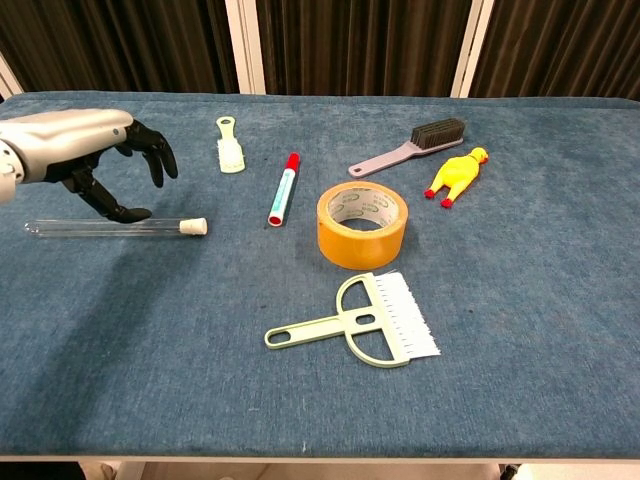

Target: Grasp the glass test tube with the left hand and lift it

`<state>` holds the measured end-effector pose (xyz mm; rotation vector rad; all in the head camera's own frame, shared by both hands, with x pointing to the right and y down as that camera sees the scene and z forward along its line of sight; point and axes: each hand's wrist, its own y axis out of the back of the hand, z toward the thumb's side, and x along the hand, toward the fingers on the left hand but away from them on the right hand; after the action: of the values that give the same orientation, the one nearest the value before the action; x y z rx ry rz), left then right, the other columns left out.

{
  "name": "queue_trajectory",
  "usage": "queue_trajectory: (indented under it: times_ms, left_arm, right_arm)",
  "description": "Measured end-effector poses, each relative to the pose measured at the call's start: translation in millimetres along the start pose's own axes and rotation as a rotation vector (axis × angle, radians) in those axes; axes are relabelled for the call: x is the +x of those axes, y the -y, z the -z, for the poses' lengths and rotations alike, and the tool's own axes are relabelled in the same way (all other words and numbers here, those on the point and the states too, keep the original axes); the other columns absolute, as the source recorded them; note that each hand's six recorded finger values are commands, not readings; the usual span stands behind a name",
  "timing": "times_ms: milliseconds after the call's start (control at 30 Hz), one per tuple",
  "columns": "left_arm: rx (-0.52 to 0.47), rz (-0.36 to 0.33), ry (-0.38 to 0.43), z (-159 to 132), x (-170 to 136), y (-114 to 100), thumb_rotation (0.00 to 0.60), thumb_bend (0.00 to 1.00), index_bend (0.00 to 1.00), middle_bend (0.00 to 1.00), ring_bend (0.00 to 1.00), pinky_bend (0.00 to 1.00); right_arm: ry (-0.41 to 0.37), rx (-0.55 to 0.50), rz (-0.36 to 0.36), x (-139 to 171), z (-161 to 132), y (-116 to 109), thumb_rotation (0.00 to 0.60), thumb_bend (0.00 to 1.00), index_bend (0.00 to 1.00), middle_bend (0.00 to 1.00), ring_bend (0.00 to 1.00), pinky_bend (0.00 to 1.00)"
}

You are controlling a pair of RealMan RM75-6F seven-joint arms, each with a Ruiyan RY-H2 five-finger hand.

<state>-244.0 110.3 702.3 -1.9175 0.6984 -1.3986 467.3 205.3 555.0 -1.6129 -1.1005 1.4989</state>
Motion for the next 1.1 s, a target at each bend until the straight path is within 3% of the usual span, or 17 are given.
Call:
queue_trajectory:
  times_ms: [333, 1100]
  left_arm:
    - [-0.003, 0.000, -0.013, 6.2, 10.6, 7.9, 0.600, 0.26, 0.40, 0.41, 0.10, 0.21]
    - [-0.012, 0.021, -0.043, 36.1, 16.6, 31.5, 0.600, 0.28, 0.43, 0.45, 0.12, 0.22]
  right_arm:
    - [0.003, -0.003, 0.004, 0.2, 0.6, -0.6, 0.600, 0.36, 0.20, 0.05, 0.01, 0.00]
    - [0.006, -0.002, 0.004, 0.1, 1.1, -0.6, 0.600, 0.36, 0.20, 0.05, 0.01, 0.00]
